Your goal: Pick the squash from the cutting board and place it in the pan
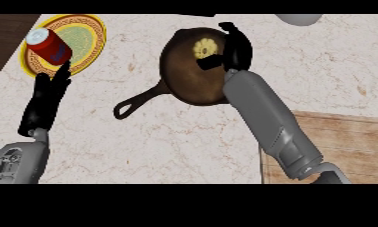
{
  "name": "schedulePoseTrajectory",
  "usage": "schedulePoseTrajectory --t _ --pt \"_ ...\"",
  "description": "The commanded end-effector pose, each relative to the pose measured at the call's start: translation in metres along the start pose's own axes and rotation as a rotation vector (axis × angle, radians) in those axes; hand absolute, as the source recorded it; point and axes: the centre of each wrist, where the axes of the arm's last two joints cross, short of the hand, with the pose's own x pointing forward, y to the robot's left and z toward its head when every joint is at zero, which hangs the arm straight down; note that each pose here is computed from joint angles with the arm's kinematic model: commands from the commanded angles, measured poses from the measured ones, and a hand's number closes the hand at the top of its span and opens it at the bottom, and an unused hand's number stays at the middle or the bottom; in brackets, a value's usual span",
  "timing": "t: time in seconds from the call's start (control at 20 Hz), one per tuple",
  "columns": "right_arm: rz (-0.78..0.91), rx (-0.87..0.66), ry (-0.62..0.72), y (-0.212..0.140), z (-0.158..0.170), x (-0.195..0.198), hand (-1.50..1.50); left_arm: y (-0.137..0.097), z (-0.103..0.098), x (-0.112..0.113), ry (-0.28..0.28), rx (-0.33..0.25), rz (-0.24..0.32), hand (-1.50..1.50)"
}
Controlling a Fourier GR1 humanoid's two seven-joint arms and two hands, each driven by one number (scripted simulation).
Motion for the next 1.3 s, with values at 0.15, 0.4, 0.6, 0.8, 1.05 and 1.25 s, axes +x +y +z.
schedulePoseTrajectory --t 0.15,0.4,0.6,0.8,1.05,1.25 --pt "-0.091 -0.038 -0.03 0.003 -0.006 -0.005 -1.5 -0.017 -0.004 0.014 -0.01 -0.033 -0.009 0.0" --pt "-0.198 -0.139 -0.083 0.001 -0.007 -0.005 -1.5 -0.008 -0.003 0.008 -0.026 -0.042 -0.009 0.0" --pt "-0.282 -0.223 -0.092 -0.003 -0.008 0.007 -1.5 -0.024 -0.004 0.0 0.002 -0.018 -0.004 0.0" --pt "-0.348 -0.285 -0.053 -0.003 -0.008 0.001 -1.5 0.0 -0.006 -0.001 0.015 0.021 0.007 0.0" --pt "-0.362 -0.316 -0.027 -0.006 -0.013 -0.003 -1.5 0.012 0.001 -0.027 0.059 0.076 0.003 0.0" --pt "-0.392 -0.339 -0.025 -0.02 -0.004 -0.052 -1.5 0.023 0.011 -0.043 0.11 0.097 0.015 0.0"
